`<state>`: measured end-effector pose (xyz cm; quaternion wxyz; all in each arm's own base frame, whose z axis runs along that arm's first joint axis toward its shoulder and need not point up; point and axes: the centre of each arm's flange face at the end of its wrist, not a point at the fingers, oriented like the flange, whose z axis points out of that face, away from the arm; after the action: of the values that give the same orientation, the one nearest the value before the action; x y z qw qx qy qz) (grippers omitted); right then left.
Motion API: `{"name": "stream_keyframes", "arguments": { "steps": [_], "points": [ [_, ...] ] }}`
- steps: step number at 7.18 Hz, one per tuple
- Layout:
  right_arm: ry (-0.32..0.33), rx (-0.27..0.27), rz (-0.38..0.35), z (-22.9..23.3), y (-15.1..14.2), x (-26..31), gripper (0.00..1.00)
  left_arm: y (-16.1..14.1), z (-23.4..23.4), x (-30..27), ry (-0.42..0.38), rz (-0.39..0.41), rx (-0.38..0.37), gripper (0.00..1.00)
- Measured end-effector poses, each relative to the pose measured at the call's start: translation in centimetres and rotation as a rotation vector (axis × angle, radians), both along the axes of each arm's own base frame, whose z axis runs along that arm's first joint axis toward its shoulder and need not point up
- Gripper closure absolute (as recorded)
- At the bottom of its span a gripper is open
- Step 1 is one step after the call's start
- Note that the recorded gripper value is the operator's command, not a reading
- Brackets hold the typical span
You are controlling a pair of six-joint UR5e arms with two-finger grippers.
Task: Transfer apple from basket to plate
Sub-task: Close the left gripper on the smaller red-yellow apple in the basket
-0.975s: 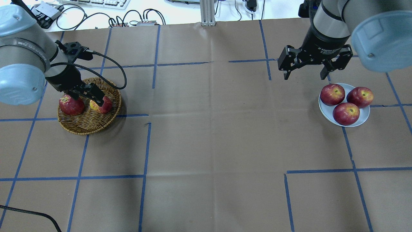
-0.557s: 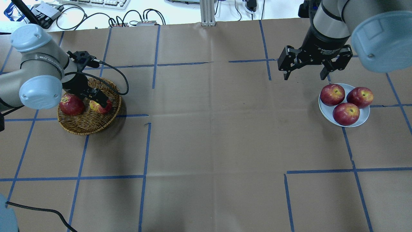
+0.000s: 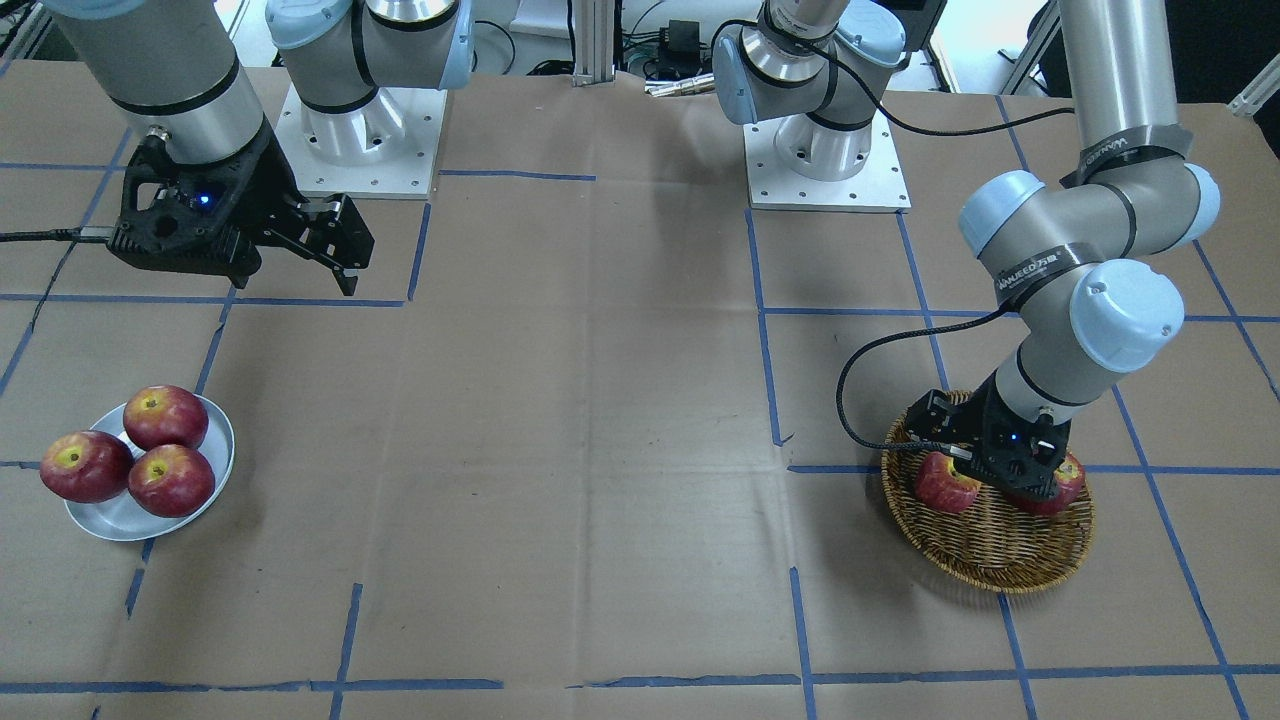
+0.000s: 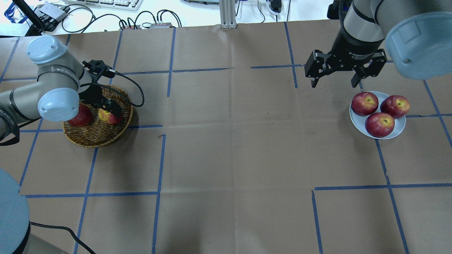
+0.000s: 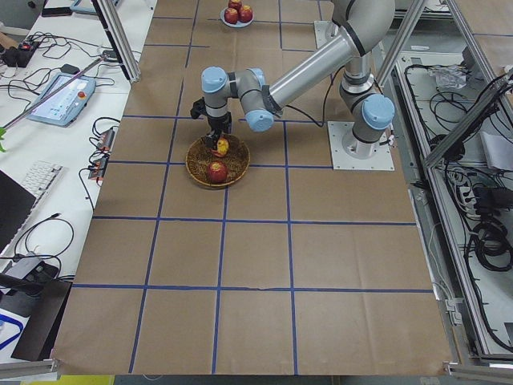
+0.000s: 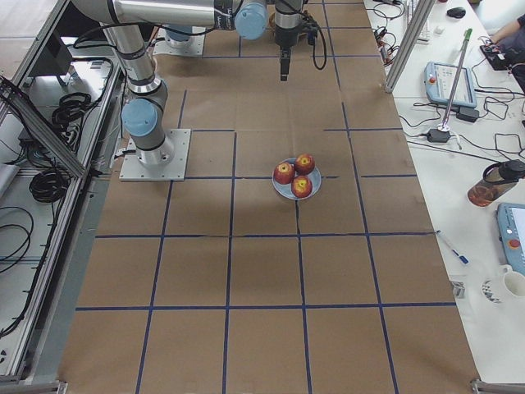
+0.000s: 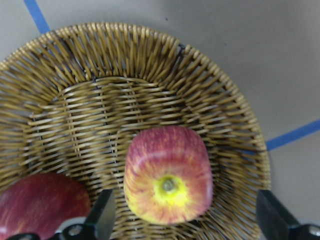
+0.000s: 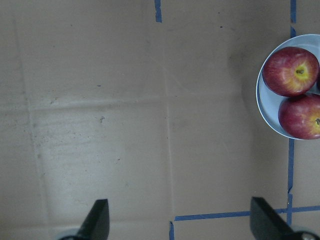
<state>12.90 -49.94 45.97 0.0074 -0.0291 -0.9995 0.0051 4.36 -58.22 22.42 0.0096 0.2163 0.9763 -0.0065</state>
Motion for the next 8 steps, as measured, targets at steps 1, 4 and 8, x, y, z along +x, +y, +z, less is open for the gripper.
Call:
{"name": "stream_keyframes", "arguments": {
  "steps": [1, 4, 8],
  "points": [
    [0.000, 0.000, 0.000, 0.0, 0.0, 0.0, 0.00, -0.2, -0.8, 0.1, 0.000, -0.004, 0.005, 0.01],
    [0.000, 0.000, 0.000, 0.0, 0.0, 0.0, 0.00, -0.4, -2.4, 0.1, 0.005, -0.005, 0.026, 0.38],
    [0.000, 0.001, 0.000, 0.0, 0.0, 0.0, 0.00, -0.9, -0.8, 0.2, -0.005, 0.001, 0.005, 0.49]
  ]
}}
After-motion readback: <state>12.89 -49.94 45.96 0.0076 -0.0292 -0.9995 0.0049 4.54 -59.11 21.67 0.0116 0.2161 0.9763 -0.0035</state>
